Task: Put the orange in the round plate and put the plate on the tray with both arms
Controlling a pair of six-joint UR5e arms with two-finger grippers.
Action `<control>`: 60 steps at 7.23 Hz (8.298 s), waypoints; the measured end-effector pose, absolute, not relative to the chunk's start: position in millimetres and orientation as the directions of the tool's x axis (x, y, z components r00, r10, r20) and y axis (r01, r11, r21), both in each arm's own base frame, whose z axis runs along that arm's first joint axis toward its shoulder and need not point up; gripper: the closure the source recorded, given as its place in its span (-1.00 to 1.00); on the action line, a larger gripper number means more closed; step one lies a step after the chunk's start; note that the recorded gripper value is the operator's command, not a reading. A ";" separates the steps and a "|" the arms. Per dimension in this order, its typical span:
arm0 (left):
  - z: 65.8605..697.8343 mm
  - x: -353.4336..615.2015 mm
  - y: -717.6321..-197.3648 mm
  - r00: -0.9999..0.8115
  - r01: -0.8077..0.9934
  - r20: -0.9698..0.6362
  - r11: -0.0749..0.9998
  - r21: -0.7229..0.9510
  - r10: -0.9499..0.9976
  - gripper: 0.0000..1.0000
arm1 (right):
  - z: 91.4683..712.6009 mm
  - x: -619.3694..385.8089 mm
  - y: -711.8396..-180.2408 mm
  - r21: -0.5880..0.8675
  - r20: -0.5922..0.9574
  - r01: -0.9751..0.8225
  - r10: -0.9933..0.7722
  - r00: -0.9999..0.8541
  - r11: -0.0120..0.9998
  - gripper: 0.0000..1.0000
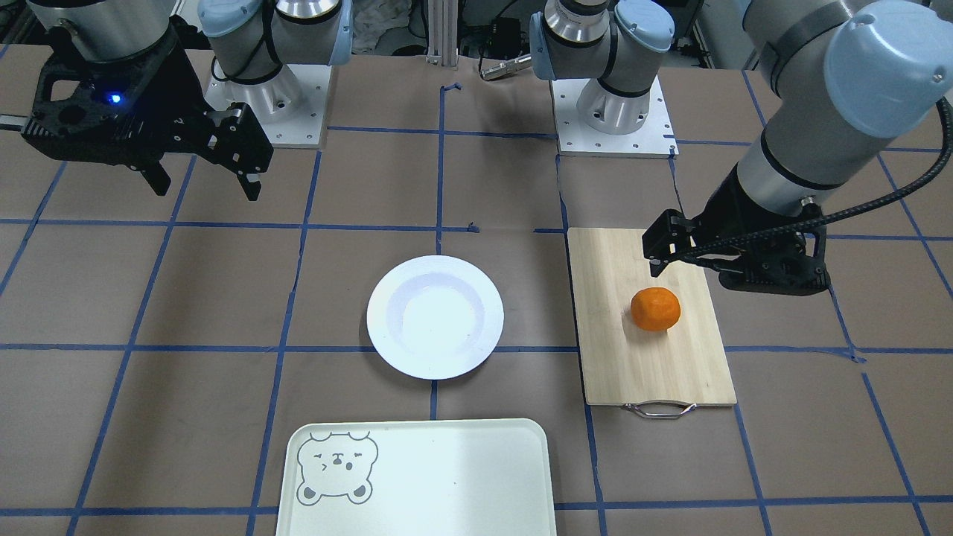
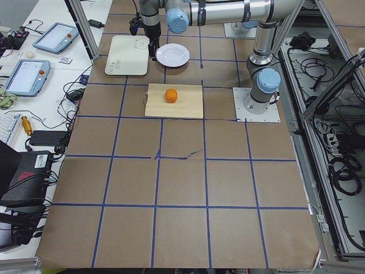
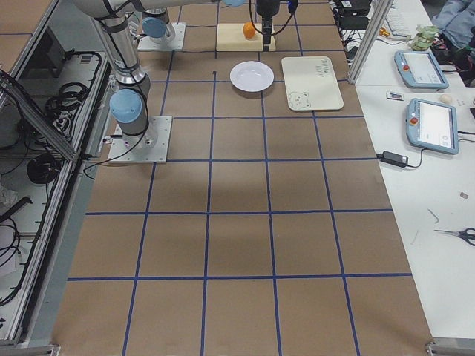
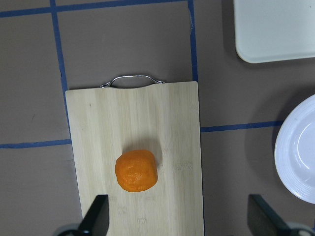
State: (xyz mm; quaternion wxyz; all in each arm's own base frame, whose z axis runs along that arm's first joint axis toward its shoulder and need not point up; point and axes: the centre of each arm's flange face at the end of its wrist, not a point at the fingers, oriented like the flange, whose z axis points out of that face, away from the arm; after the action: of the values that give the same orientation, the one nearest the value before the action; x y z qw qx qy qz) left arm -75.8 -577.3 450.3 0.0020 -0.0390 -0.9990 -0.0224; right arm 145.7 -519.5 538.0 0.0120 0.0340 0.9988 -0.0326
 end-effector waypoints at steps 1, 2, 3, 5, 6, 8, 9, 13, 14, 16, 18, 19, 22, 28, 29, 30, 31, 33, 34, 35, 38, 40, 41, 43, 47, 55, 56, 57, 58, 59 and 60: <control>447.9 -76.1 -576.4 -0.997 0.079 0.006 0.996 0.050 0.078 -1.00 | 538.2 146.0 -519.5 -0.066 -0.027 0.067 0.065 -0.998 0.996 -1.00; 445.9 -76.4 -575.8 -0.997 0.080 0.007 0.995 0.054 0.080 -1.00 | 537.4 146.2 -520.7 -0.067 -0.028 0.062 0.061 -0.998 0.996 -1.00; 443.7 -76.4 -575.2 -0.996 0.086 0.009 0.995 0.059 0.085 -1.00 | 537.4 146.3 -521.8 -0.069 -0.029 0.058 0.056 -0.998 0.996 -1.00; 442.1 -76.6 -574.6 -0.995 0.100 0.008 0.993 0.061 0.099 -1.00 | 537.1 146.6 -521.1 -0.068 -0.031 0.057 0.055 -0.998 0.996 -1.00; 442.0 -76.6 -574.6 -0.995 0.102 0.007 0.993 0.061 0.102 -1.00 | 536.2 146.6 -521.5 -0.067 -0.031 0.057 0.055 -0.998 0.996 -1.00; 449.7 -75.1 -575.2 -0.995 0.099 0.002 0.994 0.046 0.099 -1.00 | 535.4 146.0 -521.2 -0.066 -0.030 0.056 0.054 -0.998 0.996 -1.00; 456.4 -73.4 -573.2 -0.995 0.095 -0.001 0.995 0.034 0.095 -1.00 | 535.2 146.2 -520.9 -0.066 -0.030 0.057 0.055 -0.998 0.996 -1.00; 430.0 -44.9 -567.7 -0.999 0.033 0.009 0.996 0.084 0.033 -1.00 | 535.6 146.4 -520.4 -0.066 -0.029 0.056 0.054 -0.998 0.996 -1.00; 403.5 -29.7 -564.7 -1.000 0.006 0.018 0.993 0.120 0.004 -1.00 | 535.6 146.4 -520.4 -0.066 -0.029 0.056 0.054 -0.998 0.996 -1.00; 337.2 -3.6 -559.6 -0.998 -0.048 0.027 0.987 0.151 -0.053 -1.00 | 534.9 146.3 -520.3 -0.064 -0.028 0.055 0.053 -0.998 0.996 -1.00; 286.3 0.4 -551.0 -0.995 -0.081 0.033 0.977 0.199 -0.089 -1.00 | 534.9 146.4 -520.1 -0.065 -0.028 0.054 0.052 -0.998 0.996 -1.00; 266.4 -0.1 -549.2 -0.991 -0.118 0.033 0.967 0.224 -0.129 -1.00 | 535.0 146.4 -520.0 -0.065 -0.029 0.054 0.052 -0.998 0.996 -1.00; 211.6 1.4 -552.8 -0.985 -0.156 0.026 0.947 0.280 -0.170 0.09 | 534.9 146.3 -520.0 -0.065 -0.028 0.053 0.051 -0.998 0.997 -1.00; 246.0 -13.2 -592.9 -0.961 -0.268 0.009 0.943 0.195 -0.275 1.00 | 533.8 146.3 -520.0 -0.062 -0.028 0.052 0.050 -0.998 0.997 -1.00; 266.1 -47.6 -602.6 -0.946 -0.313 0.031 0.932 0.181 -0.323 1.00 | 533.8 146.3 -520.0 -0.062 -0.028 0.052 0.051 -0.998 0.997 -1.00; 278.6 -93.6 -607.0 -0.925 -0.359 0.062 0.917 0.176 -0.374 1.00 | 533.7 146.3 -520.0 -0.062 -0.028 0.052 0.051 -0.998 0.997 -1.00; 283.1 -140.4 -606.2 -0.906 -0.392 0.098 0.903 0.174 -0.412 1.00 | 533.7 146.3 -520.1 -0.062 -0.028 0.052 0.051 -0.998 0.997 -1.00; 279.7 -216.6 -592.5 -0.876 -0.419 0.165 0.885 0.201 -0.452 1.00 | 533.3 146.3 -520.2 -0.061 -0.027 0.051 0.049 -0.998 0.997 -1.00; 272.9 -247.8 -581.8 -0.874 -0.416 0.175 0.884 0.214 -0.454 1.00 | 532.9 146.3 -520.3 -0.060 -0.027 0.051 0.049 -0.998 0.997 -1.00; 262.0 -271.2 -572.7 -0.872 -0.411 0.186 0.884 0.225 -0.452 0.53 | 532.7 146.3 -520.2 -0.060 -0.027 0.051 0.050 -0.998 0.997 -1.00; 233.2 -299.4 -555.0 -0.874 -0.402 0.187 0.883 0.242 -0.449 -1.00 | 529.5 146.3 -520.9 -0.047 -0.026 0.051 0.050 -0.998 0.998 -1.00; 245.2 -303.3 -551.2 -0.885 -0.395 0.178 0.896 0.204 -0.431 -1.00 | 525.1 145.1 -524.9 -0.048 -0.023 0.054 0.053 -0.998 0.997 -1.00; 261.7 -295.8 -556.7 -0.893 -0.388 0.175 0.907 0.163 -0.414 -1.00 | 524.8 142.9 -531.8 -0.078 -0.027 0.061 0.059 -0.998 0.995 -1.00; 305.1 -233.5 -589.9 -0.937 -0.337 0.076 0.939 0.060 -0.341 -1.00 | 509.3 137.2 -554.1 -0.106 -0.032 0.074 0.071 -0.997 0.992 -1.00; 359.0 -103.6 -618.6 -0.969 -0.236 -0.070 0.972 -0.002 -0.235 -1.00 | 406.6 155.6 -565.9 -0.024 -0.218 0.075 0.068 -0.974 0.997 -1.00; 386.8 -94.6 -599.0 -0.982 -0.172 -0.081 0.985 -0.007 -0.172 -1.00 | 185.3 193.5 -493.1 -0.038 -0.538 0.080 0.047 -0.842 0.996 -0.99; 386.8 -94.5 -598.8 -0.982 -0.171 -0.081 0.985 -0.006 -0.171 -1.00 | 183.1 195.9 -493.6 -0.031 -0.552 0.090 0.058 -0.832 0.995 -1.00; 386.9 -94.6 -598.8 -0.982 -0.171 -0.080 0.985 -0.006 -0.171 -1.00 | 177.1 197.8 -495.2 -0.025 -0.565 0.096 0.065 -0.822 0.995 -1.00; 386.9 -94.7 -598.8 -0.982 -0.171 -0.079 0.985 -0.007 -0.171 -1.00 | 169.8 198.8 -497.2 -0.028 -0.571 0.098 0.064 -0.818 0.995 -0.99; 386.7 -94.6 -598.7 -0.982 -0.171 -0.079 0.985 -0.006 -0.171 -1.00 | 165.9 199.6 -498.4 -0.031 -0.574 0.098 0.063 -0.816 0.995 -0.87; 386.5 -94.6 -598.6 -0.982 -0.171 -0.079 0.985 -0.006 -0.171 -1.00 | 164.6 201.6 -498.5 -0.032 -0.575 0.095 0.059 -0.816 0.995 -0.65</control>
State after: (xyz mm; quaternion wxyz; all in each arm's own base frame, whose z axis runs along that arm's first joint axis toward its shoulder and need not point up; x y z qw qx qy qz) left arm -94.6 -598.6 386.5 -0.0398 0.0860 -0.9955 -0.0004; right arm 201.6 -498.5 164.6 0.3008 0.0405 0.9524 -0.0297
